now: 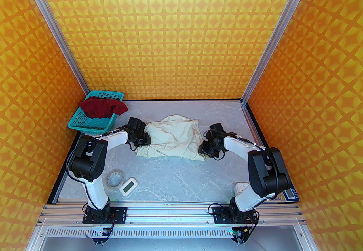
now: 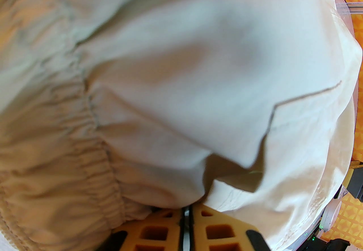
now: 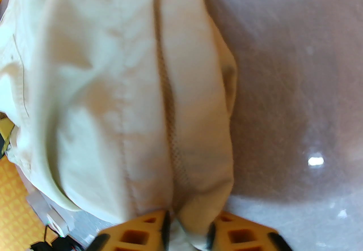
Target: Fold and stack the mixed laundry pile
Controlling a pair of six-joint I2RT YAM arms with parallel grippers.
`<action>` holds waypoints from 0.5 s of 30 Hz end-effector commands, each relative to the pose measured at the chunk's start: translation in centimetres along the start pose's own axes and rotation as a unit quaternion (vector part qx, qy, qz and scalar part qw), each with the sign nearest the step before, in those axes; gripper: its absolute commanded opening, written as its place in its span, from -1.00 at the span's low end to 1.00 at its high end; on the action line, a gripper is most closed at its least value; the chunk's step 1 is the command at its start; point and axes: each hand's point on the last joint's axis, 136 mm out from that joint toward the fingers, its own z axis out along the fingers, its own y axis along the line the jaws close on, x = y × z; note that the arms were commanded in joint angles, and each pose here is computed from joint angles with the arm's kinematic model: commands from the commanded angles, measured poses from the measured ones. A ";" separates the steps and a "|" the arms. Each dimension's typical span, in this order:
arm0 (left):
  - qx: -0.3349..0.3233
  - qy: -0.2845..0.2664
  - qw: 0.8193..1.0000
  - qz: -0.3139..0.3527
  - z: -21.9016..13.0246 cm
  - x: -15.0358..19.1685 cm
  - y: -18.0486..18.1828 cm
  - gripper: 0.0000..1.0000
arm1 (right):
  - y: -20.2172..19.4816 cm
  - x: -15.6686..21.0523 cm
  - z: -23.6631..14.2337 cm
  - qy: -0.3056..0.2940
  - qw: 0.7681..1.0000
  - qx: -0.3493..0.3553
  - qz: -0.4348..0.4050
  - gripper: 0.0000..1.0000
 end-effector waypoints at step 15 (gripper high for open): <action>-0.004 -0.012 1.000 0.027 -3.3 -0.6 0.0 -0.46 | -4.1 -1.1 -7.2 -0.054 0.989 0.136 -0.009 -0.18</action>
